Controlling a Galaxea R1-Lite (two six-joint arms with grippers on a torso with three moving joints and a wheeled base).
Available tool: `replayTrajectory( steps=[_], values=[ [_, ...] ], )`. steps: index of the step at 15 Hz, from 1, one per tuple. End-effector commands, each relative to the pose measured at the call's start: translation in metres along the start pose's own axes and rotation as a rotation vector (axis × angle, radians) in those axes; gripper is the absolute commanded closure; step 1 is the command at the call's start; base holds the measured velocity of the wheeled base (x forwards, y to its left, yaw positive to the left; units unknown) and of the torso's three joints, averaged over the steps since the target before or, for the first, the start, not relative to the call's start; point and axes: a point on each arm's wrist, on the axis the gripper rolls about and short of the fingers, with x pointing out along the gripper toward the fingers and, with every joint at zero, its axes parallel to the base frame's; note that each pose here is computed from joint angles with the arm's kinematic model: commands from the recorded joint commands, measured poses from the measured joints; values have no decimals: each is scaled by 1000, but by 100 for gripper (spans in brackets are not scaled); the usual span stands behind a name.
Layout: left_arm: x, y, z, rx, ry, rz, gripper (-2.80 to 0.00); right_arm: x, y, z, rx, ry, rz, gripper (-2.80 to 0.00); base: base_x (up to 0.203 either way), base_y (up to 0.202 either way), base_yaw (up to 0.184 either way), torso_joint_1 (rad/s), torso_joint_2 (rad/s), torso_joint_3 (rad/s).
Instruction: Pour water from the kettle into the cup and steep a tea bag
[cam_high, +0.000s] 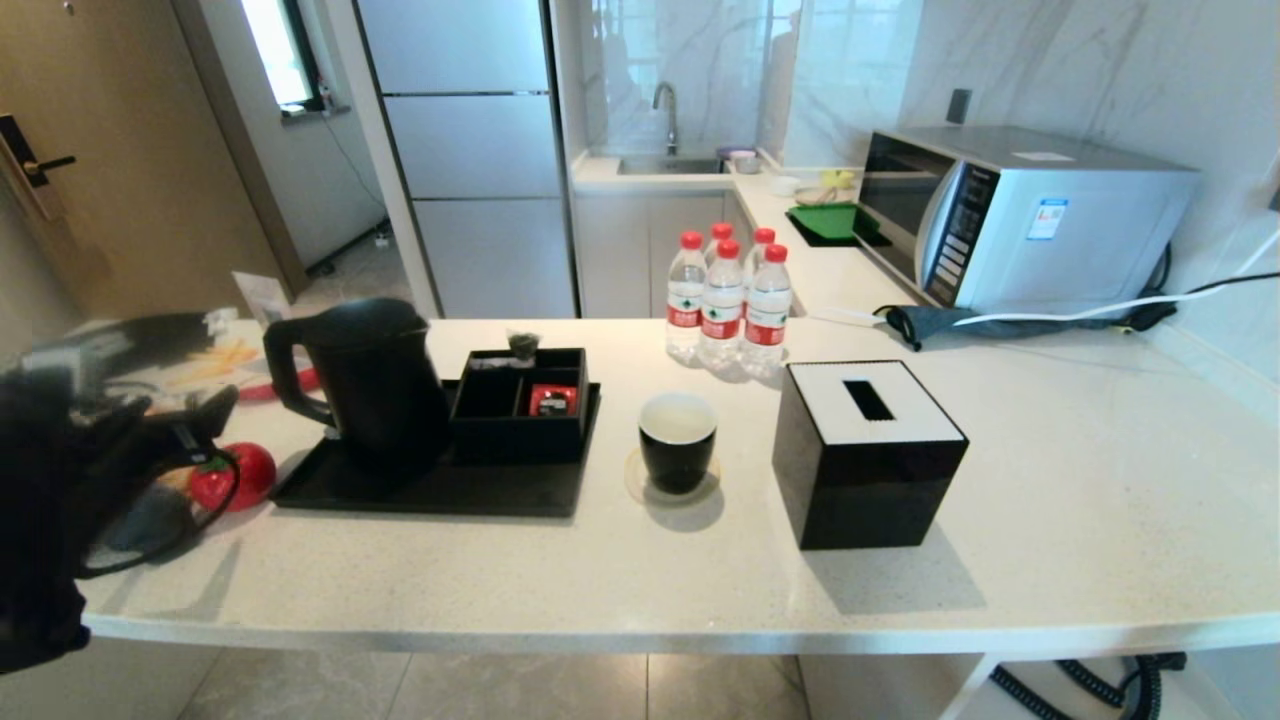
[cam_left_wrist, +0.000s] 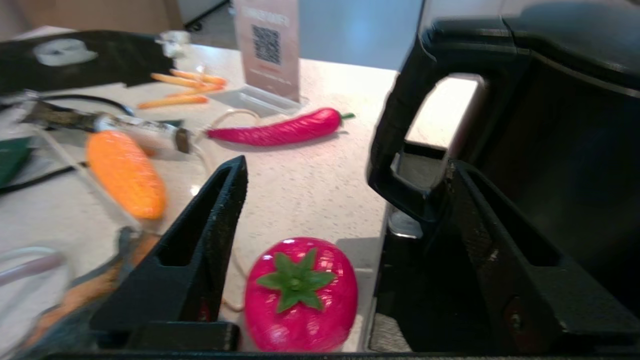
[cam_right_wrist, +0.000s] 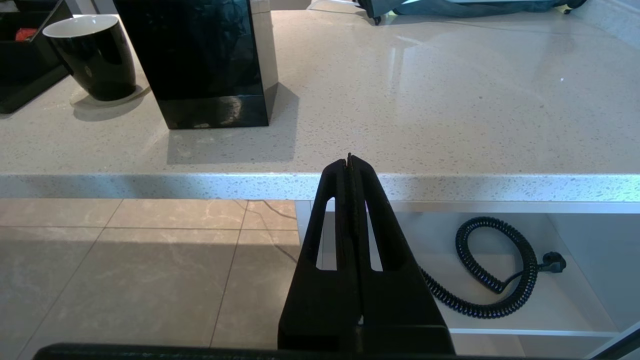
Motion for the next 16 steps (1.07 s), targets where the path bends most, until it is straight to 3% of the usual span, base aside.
replayTrajectory(
  steps=[1, 16],
  values=[
    [11, -1, -9, 2, -15, -16, -280, 0, 0, 0, 0, 1, 1, 0, 0, 0, 0, 0, 0, 0],
    [87, -14, -34, 13, -94, -95, -280, 0, 0, 0, 0, 1, 1, 0, 0, 0, 0, 0, 0, 0]
  ],
)
